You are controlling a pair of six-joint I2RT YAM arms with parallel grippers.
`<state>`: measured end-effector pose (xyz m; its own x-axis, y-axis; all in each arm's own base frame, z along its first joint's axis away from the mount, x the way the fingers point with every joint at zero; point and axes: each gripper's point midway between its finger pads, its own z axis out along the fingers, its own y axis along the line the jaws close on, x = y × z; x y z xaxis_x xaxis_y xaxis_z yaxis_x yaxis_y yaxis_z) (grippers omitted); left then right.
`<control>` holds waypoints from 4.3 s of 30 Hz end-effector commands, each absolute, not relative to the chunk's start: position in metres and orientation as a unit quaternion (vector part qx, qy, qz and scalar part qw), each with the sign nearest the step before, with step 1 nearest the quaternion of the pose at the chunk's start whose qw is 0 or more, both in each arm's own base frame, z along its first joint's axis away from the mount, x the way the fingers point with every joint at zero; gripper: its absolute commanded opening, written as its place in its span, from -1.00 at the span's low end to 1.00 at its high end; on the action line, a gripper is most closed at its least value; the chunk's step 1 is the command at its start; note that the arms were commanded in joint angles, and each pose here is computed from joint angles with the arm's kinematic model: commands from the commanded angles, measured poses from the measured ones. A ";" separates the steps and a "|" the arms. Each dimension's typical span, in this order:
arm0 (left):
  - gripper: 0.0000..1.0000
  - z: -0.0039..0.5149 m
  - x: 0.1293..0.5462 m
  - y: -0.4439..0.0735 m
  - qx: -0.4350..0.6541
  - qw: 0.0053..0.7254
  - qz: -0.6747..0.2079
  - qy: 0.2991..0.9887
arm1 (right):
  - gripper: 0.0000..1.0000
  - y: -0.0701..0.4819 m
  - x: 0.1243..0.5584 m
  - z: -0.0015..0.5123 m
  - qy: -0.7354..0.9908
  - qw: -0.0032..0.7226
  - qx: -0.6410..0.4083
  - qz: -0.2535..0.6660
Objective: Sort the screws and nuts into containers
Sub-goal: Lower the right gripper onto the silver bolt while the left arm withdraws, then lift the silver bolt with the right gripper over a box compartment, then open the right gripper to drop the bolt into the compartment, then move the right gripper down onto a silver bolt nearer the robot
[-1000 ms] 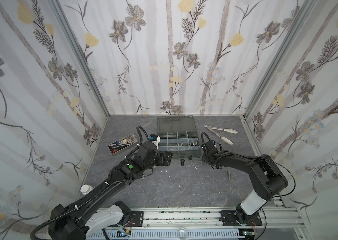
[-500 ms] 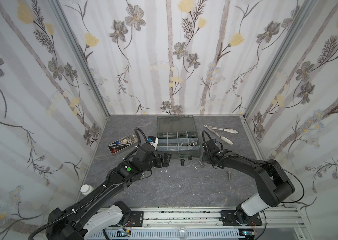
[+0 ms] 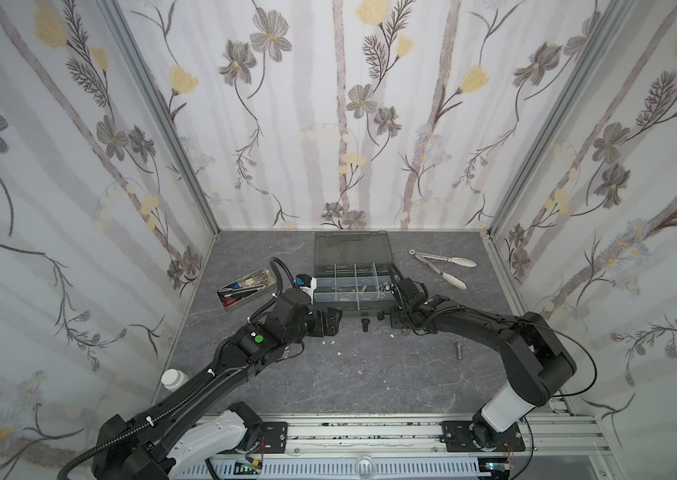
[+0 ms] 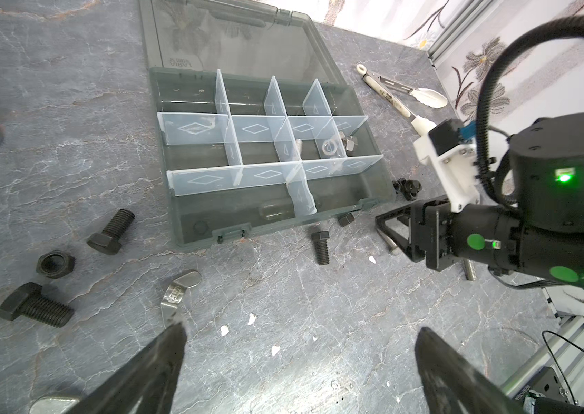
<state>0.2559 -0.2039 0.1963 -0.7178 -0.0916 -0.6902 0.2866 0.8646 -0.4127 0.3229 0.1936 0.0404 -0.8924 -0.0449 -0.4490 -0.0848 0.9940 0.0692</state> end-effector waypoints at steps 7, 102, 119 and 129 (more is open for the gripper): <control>1.00 0.193 0.254 -0.199 0.049 0.375 -0.250 0.891 | -0.14 0.193 0.314 0.020 0.980 0.188 -0.057 0.020; 1.00 0.170 0.247 -0.296 0.097 0.355 -0.313 0.876 | 0.03 0.109 0.279 0.126 0.945 0.303 0.075 0.096; 1.00 0.156 0.232 -0.294 0.108 0.351 -0.313 0.876 | 0.41 0.027 0.230 0.072 0.896 0.328 0.290 0.077; 1.00 0.157 0.229 -0.283 0.104 0.358 -0.307 0.876 | 0.45 0.023 0.237 0.049 0.896 0.314 0.298 0.095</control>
